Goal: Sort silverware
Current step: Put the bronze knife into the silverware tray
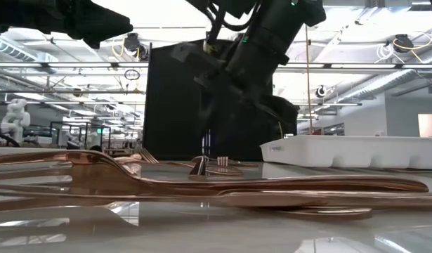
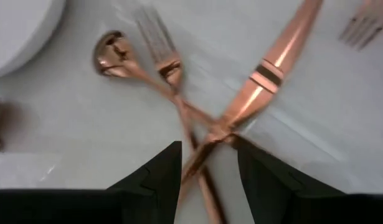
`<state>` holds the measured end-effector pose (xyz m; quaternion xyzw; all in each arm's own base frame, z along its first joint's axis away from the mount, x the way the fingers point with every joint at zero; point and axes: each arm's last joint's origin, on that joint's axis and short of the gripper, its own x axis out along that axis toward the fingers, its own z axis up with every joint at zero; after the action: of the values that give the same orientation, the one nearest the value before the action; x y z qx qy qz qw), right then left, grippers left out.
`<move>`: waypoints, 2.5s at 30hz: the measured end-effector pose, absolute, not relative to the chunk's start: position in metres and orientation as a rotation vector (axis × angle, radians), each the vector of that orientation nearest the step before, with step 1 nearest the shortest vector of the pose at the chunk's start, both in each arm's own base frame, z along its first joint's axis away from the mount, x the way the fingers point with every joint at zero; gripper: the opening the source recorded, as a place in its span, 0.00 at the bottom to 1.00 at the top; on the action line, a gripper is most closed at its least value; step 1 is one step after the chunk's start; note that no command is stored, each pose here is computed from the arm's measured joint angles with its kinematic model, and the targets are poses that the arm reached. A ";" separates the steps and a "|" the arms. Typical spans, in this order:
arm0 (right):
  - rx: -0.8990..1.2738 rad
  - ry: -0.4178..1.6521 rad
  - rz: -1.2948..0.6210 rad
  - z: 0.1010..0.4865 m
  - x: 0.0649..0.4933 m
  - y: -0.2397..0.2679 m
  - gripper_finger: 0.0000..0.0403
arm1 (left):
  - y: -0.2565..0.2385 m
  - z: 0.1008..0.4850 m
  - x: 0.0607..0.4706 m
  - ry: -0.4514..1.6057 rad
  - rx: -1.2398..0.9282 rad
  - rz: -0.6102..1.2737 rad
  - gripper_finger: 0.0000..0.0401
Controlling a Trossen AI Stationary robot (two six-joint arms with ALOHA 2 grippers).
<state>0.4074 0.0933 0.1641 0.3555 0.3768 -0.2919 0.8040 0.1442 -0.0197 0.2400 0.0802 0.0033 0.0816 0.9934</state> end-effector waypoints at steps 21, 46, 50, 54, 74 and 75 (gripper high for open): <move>0.755 0.795 -0.612 0.146 0.413 0.104 0.37 | -0.020 0.240 0.144 0.010 0.161 0.163 0.32; 0.730 0.869 -0.649 0.123 0.415 0.097 0.13 | -0.020 0.239 0.144 0.012 0.162 0.163 0.32; 0.716 0.864 -0.646 0.126 0.415 0.095 0.06 | -0.020 0.239 0.144 0.013 0.162 0.163 0.32; 0.693 0.865 -0.633 0.133 0.413 0.094 0.05 | -0.020 0.239 0.144 0.012 0.162 0.163 0.32; 0.516 0.860 -0.821 0.253 0.338 0.063 0.04 | -0.020 0.239 0.144 0.014 0.137 0.163 0.32; 0.516 0.881 -0.873 0.257 0.329 0.059 0.04 | -0.020 0.239 0.144 0.015 0.137 0.163 0.32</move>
<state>0.3293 0.0586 0.2570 0.2391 0.4083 -0.4043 0.7827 0.1442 -0.0197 0.2389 0.0686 0.0073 0.0812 0.9943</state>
